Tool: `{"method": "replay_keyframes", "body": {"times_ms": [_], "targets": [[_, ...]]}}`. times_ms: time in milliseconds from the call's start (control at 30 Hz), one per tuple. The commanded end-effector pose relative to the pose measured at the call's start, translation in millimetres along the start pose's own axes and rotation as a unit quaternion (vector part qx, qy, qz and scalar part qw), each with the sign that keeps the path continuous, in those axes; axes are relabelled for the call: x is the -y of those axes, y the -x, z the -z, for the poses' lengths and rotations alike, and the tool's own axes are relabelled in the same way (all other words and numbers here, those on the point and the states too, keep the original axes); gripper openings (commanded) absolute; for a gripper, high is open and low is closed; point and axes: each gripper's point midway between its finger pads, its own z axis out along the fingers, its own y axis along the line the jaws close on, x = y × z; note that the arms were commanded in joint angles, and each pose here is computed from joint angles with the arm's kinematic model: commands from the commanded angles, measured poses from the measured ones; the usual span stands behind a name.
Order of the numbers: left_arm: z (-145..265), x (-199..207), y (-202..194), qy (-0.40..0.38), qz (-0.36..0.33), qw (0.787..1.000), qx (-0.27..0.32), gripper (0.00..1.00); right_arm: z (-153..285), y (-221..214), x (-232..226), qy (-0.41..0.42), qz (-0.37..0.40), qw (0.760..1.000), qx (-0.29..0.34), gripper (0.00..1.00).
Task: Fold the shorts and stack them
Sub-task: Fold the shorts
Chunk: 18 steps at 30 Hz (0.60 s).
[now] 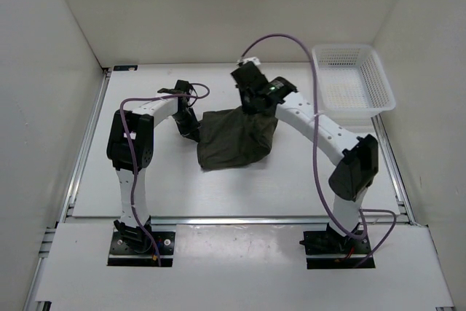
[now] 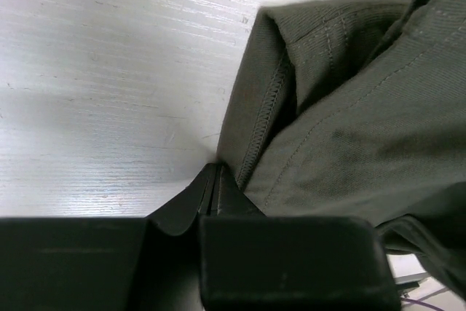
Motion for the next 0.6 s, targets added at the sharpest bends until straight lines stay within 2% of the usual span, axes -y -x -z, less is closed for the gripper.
{"method": "replay_keyframes", "body": {"times_ms": [0,200,500,533,567], "targets": [[9,8,5,-0.01,-0.003,1.0,0.014,0.1,10,15,-33,0.016,0.039,0.999,0.024,0.0],[7,7,1,-0.01,0.002,1.0,0.007,0.1,3,3,-95,0.055,0.095,0.994,0.017,0.0],[16,-2,6,-0.011,0.016,1.0,0.015,0.1,-27,-20,-138,0.096,0.115,0.989,-0.017,0.0],[22,-4,11,-0.021,0.024,0.999,0.019,0.13,-26,-17,-143,0.106,0.108,0.988,-0.016,0.05],[25,-7,12,-0.025,0.029,0.999,0.019,0.21,-32,-20,-149,0.113,0.109,0.987,-0.021,0.17]]}}
